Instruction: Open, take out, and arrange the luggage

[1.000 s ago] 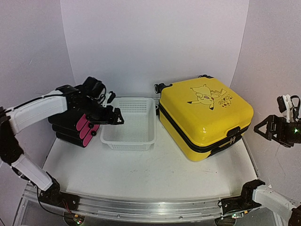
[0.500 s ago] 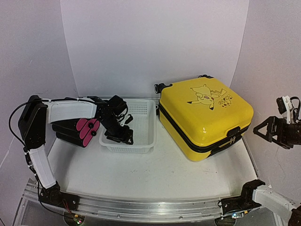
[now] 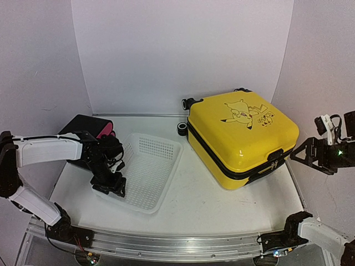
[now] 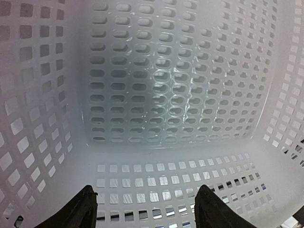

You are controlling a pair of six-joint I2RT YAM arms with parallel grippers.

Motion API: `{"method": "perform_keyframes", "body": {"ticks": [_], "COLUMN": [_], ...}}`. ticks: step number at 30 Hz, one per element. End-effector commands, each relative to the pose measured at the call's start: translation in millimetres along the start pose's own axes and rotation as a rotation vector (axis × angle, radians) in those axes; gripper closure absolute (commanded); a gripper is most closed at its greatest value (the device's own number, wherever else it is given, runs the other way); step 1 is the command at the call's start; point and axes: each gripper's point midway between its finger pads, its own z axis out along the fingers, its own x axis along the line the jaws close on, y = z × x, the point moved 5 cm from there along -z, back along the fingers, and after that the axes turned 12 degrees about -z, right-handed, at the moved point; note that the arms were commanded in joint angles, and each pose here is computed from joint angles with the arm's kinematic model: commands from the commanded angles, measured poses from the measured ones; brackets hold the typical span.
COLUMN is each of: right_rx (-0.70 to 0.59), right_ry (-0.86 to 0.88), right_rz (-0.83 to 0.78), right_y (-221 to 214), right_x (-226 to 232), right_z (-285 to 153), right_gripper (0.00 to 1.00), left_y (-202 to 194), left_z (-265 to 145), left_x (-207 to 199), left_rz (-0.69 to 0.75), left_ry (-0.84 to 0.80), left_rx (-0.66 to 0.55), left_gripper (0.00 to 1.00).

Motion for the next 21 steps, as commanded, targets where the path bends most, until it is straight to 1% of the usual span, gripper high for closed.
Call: {"method": "perform_keyframes", "body": {"ticks": [1, 6, 8, 10, 13, 15, 18, 21], "right_rx": [-0.035, -0.024, -0.015, -0.009, 0.004, 0.019, 0.038, 0.043], "right_ry": [0.048, 0.055, 0.058, 0.059, 0.07, 0.076, 0.083, 0.085], "right_rz": [-0.009, -0.006, -0.006, -0.006, -0.003, 0.003, 0.013, 0.022], "right_y": [13.1, 12.8, 12.5, 11.9, 11.9, 12.5, 12.7, 12.5], "right_x": [5.2, 5.5, 5.6, 4.9, 4.9, 4.9, 5.0, 4.9], "right_z": [5.4, 7.8, 9.3, 11.7, 17.0, 20.4, 24.4, 25.4], "right_gripper": [0.02, 0.02, 0.02, 0.02, 0.02, 0.02, 0.02, 0.02], "left_y": [-16.0, -36.9, -39.0, -33.4, -20.5, -11.5, 4.0, 21.8], "left_z": [-5.1, -9.7, -23.0, -46.6, -83.1, -93.2, -88.4, -73.5], "left_x": [17.0, 39.8, 31.9, 19.0, -6.3, -29.1, -70.4, -125.1], "left_rz": [-0.192, -0.294, -0.257, -0.205, -0.113, -0.029, 0.091, 0.226], "left_ry": [0.064, 0.135, 0.062, -0.027, -0.149, -0.199, -0.18, -0.116], "left_rx": [0.016, 0.01, -0.008, -0.081, -0.182, -0.193, -0.197, -0.222], "left_gripper": [0.29, 0.29, 0.29, 0.26, 0.21, 0.19, 0.17, 0.12]}}
